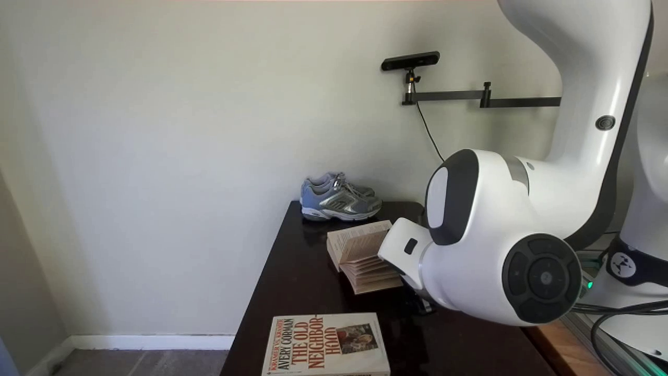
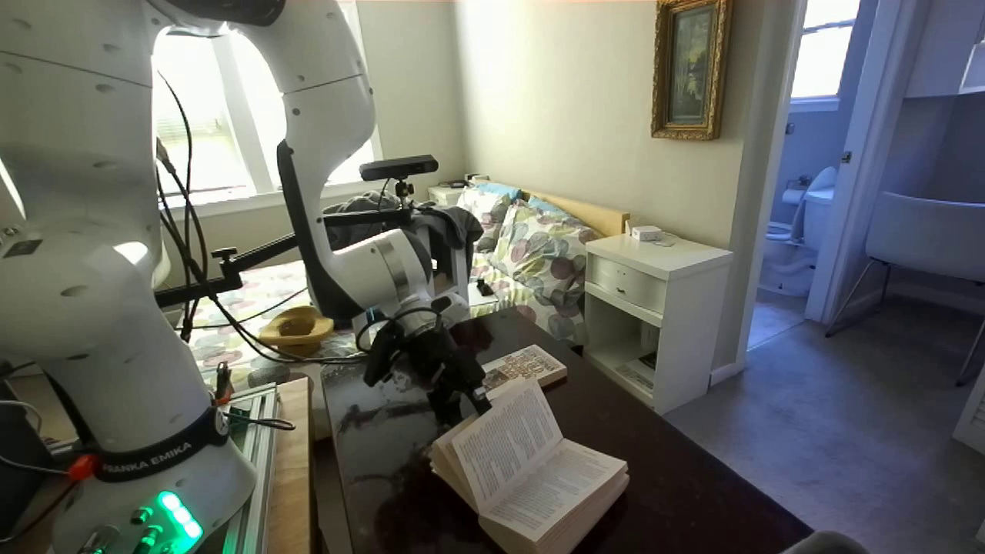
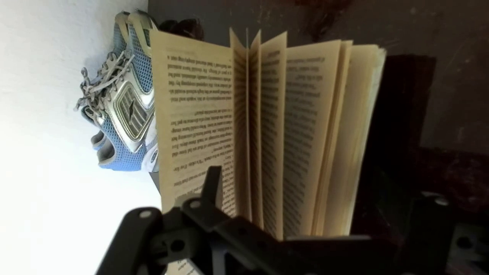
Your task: Close the open book.
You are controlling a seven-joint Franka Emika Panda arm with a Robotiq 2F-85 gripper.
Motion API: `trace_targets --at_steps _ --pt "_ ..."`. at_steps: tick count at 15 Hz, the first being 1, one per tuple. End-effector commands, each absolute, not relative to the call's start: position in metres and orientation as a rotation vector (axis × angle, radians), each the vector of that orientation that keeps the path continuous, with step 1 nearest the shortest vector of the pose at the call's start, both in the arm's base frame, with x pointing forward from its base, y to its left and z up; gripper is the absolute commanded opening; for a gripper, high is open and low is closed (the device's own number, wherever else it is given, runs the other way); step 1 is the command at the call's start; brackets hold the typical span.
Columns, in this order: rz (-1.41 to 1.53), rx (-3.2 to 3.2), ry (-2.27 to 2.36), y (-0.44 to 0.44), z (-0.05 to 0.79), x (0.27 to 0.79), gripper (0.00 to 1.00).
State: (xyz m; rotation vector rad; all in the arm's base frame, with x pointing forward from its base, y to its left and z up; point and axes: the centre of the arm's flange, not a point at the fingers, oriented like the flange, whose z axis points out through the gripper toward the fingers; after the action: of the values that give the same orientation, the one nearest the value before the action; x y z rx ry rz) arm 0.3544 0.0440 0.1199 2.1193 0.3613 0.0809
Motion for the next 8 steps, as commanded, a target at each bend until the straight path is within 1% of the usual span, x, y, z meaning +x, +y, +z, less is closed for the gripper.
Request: trace_targets --at_steps 1,8 --pt "0.113 2.109 0.355 0.036 0.113 0.354 1.0" --pt "0.146 2.062 0.307 0.031 0.133 0.355 1.0"
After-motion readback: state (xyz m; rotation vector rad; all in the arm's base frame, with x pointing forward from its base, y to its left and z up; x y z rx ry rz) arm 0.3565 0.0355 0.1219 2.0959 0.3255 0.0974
